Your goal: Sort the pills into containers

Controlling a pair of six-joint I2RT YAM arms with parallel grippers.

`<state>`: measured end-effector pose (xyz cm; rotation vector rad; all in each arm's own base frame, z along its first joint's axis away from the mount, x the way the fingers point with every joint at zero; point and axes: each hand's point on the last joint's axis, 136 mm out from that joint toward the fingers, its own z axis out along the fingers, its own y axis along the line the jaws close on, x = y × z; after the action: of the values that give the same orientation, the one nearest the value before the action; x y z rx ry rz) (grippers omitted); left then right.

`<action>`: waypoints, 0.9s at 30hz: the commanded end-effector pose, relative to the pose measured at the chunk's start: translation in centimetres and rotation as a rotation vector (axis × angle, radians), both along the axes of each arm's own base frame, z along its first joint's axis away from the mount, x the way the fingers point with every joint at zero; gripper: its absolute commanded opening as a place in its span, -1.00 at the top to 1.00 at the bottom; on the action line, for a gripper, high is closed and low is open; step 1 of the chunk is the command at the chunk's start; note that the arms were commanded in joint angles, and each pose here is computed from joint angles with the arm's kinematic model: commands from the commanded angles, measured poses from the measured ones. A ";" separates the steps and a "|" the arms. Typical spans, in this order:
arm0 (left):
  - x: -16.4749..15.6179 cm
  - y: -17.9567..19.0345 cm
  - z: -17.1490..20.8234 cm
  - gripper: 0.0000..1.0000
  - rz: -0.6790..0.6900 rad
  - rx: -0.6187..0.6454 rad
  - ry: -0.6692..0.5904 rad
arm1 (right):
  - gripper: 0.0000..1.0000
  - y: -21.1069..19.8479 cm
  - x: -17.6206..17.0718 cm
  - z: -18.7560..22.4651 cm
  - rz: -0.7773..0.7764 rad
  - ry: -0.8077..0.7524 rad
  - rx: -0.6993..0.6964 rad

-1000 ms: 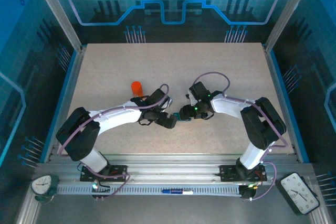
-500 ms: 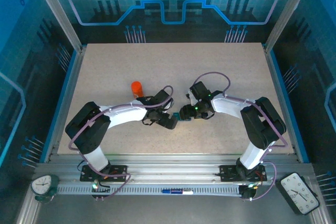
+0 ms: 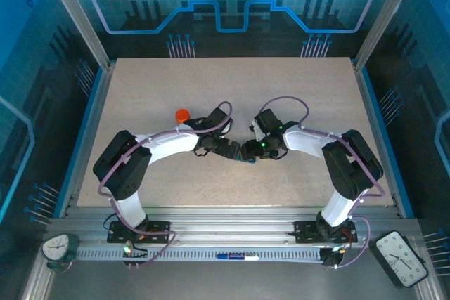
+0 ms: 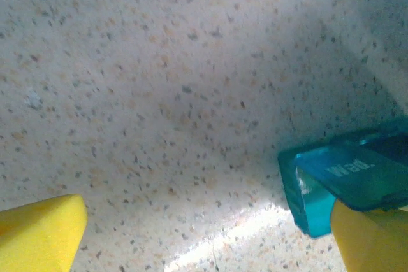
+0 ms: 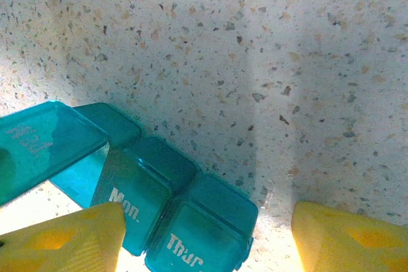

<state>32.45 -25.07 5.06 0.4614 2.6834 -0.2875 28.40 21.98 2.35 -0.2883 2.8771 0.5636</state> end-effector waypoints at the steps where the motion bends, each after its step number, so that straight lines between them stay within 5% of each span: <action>1: 1.6 -0.6 0.9 -0.98 0.000 -0.012 -0.028 | -0.40 -1.2 -1.1 -2.4 -0.015 0.071 -0.065; 15: 2.8 -2.0 0.7 -0.98 0.006 -0.042 -0.020 | -0.41 -1.2 -0.5 -1.6 -0.024 0.060 -0.042; 27: 2.5 -1.9 1.2 -0.98 0.012 -0.059 -0.023 | -0.46 -2.0 1.0 4.0 -0.065 -0.035 0.049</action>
<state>34.86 -26.36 5.54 0.4334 2.6593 -0.3141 28.99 20.62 4.16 -0.2150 2.8615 0.6004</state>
